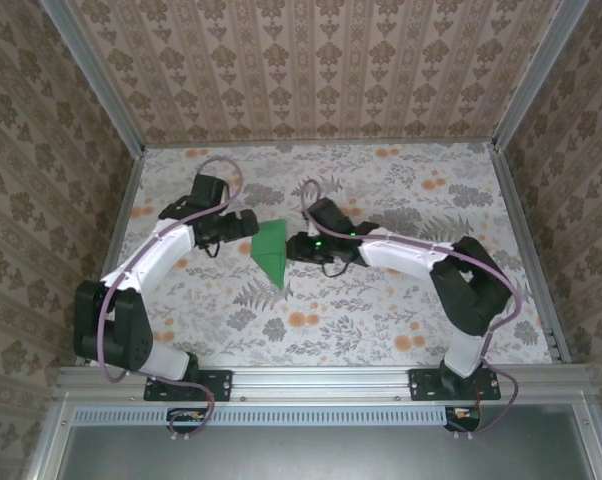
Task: Fold a paper plane with a square sheet of paper (pick it up from the middle)
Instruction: Fold the wing for the fifth time at the center of the table.
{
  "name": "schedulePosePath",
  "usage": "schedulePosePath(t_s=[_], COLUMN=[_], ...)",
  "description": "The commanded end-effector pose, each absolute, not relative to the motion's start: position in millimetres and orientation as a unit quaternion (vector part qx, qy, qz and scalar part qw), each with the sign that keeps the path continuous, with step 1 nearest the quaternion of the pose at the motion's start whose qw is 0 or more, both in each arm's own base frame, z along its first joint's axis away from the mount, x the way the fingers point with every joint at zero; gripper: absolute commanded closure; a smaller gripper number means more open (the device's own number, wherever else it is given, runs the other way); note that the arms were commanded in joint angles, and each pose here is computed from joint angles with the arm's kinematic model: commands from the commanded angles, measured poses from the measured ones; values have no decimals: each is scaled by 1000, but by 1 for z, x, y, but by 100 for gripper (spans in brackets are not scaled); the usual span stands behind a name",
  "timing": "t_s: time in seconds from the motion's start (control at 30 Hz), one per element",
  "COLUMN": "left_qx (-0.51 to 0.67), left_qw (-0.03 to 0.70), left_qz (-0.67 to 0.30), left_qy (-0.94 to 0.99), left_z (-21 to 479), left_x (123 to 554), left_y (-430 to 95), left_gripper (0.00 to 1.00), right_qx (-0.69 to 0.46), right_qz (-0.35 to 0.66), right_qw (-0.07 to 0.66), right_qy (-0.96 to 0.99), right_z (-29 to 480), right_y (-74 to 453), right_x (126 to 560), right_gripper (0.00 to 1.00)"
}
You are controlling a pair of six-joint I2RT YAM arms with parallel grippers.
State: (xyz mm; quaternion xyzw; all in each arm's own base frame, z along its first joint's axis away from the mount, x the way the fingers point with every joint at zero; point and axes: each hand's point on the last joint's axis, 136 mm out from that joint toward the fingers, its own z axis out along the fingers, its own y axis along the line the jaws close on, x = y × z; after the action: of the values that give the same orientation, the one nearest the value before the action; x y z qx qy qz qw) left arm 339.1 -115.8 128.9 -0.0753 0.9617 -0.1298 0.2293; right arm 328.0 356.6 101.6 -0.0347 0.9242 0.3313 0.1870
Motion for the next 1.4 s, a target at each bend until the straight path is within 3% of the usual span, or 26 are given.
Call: schedulePosePath(t_s=[0.0, 0.2, 0.63, 0.77, 0.93, 1.13, 1.37], left_qx=[-117, -147, -131, -125, -117, -105, -98], left_qw=[230, 223, 228, 227, 228, 223, 202], left_qz=[-154, -183, -223, -235, -258, -278, -306], left_qy=[954, 946, 939, 937, 932, 928, 925], left_z=[128, 119, 114, 113, 112, 110, 104], left_x=[333, 327, 330, 328, 328, 326, 315], left_y=[-100, -88, -99, -103, -112, -127, -155], left_gripper=[0, 0, 0, 0, 0, 0, 0], right_qx=[-49, -76, -217, -292, -397, -246, -36], right_qz=[307, 265, 130, 135, 151, 209, 241], right_qw=[175, 146, 76, 55, 97, 177, 170], right_qy=[934, 950, 964, 945, 900, 930, 955], right_z=[87, 60, 2, -1, 31, 85, 78], right_y=[383, 407, 359, 325, 311, 318, 309], right_x=[325, 324, 307, 294, 280, 311, 316], right_gripper=[66, 68, 67, 66, 65, 50, 54])
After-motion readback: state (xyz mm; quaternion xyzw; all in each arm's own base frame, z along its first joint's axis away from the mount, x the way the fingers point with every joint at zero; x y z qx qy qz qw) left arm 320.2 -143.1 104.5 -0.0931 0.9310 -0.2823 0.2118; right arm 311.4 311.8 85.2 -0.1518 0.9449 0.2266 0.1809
